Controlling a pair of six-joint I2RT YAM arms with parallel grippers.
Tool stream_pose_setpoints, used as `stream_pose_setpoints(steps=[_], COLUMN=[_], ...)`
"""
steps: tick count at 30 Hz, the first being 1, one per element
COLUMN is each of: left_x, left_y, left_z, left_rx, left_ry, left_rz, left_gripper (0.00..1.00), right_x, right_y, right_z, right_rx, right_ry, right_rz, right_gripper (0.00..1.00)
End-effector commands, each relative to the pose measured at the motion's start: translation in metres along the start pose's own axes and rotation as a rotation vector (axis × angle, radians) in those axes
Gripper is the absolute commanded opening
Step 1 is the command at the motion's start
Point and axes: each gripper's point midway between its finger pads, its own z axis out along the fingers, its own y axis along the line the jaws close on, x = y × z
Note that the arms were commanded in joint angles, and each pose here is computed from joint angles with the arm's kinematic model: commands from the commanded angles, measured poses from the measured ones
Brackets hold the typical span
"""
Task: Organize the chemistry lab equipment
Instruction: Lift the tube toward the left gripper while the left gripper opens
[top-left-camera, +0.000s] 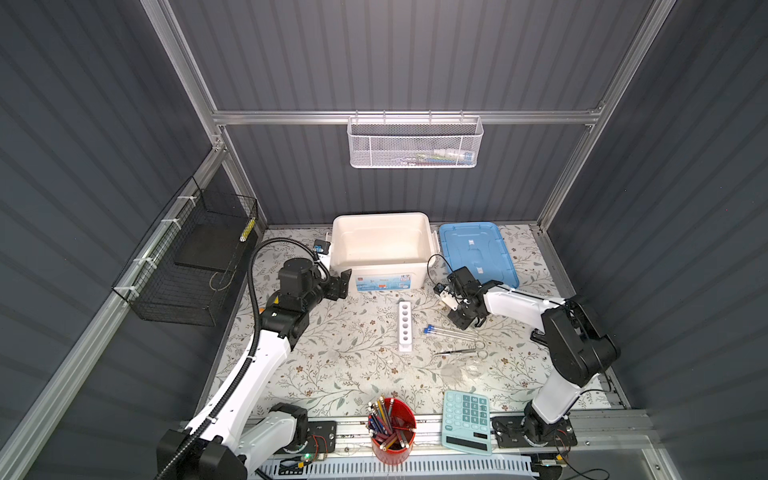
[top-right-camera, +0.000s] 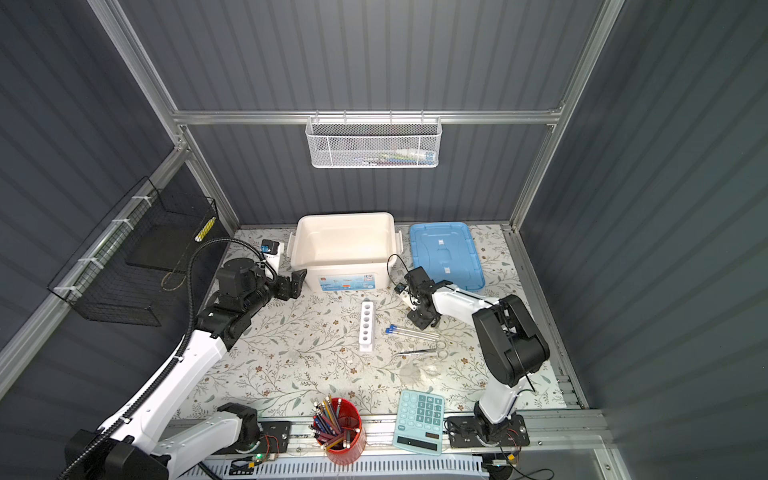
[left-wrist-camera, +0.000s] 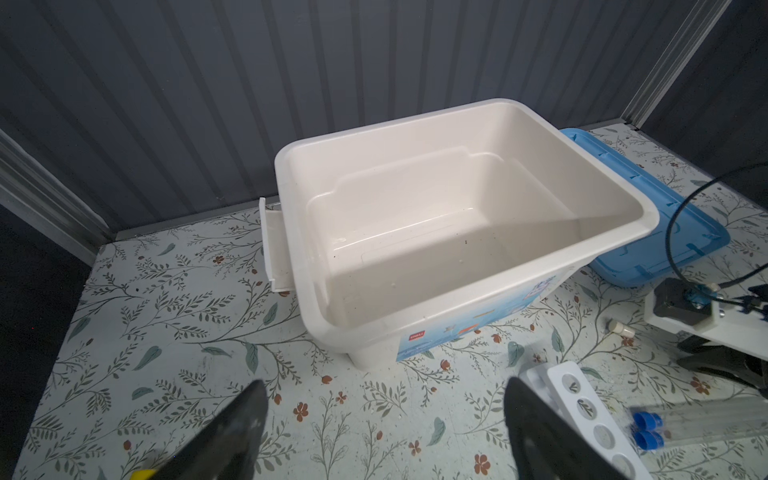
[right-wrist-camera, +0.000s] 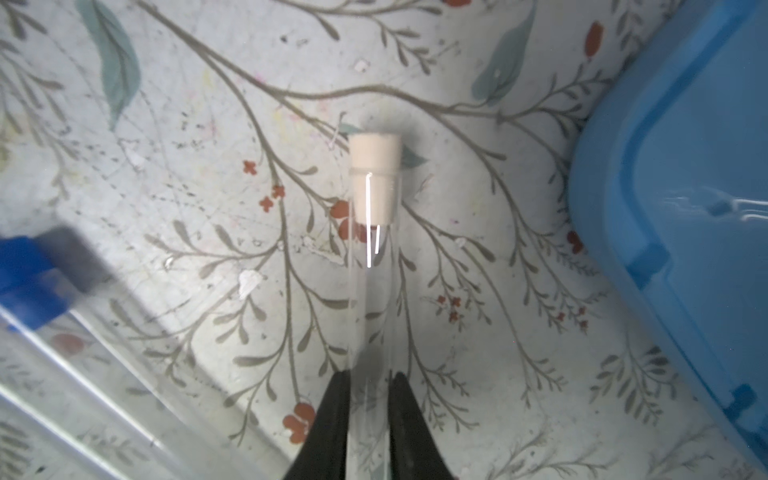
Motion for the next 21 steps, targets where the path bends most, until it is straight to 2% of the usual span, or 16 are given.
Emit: stream_pose_setpoints(steps=[1,9,13,21], left_x=[-0.014,-0.018,-0.027,-0.046], left_y=[-0.003,-0.011,-0.022,-0.064], left_z=[-0.006,-0.006,-0.009,-0.012], left_rx=[0.024,0.069,0.134,0.399], left_ry=[-0.024,-0.020,-0.035,-0.042], left_rz=[-0.007,-0.009,-0.010,-0.036], left_gripper=[0.89,0.88,0.87,0.85], right_x=[-0.002,-0.011,-0.015,-0.029], right_y=[-0.010,-0.019,-0.023,-0.026], right_z=[-0.009,-0.036,-0.057,-0.113], right_rx=[0.040,0.076,0.097,0.111], right_ry=[-0.023,-0.106,-0.178,-0.362], right_rz=[0.010,0.061,0.090,0.127], right_gripper=[0.16,0.17,0.17,0.17])
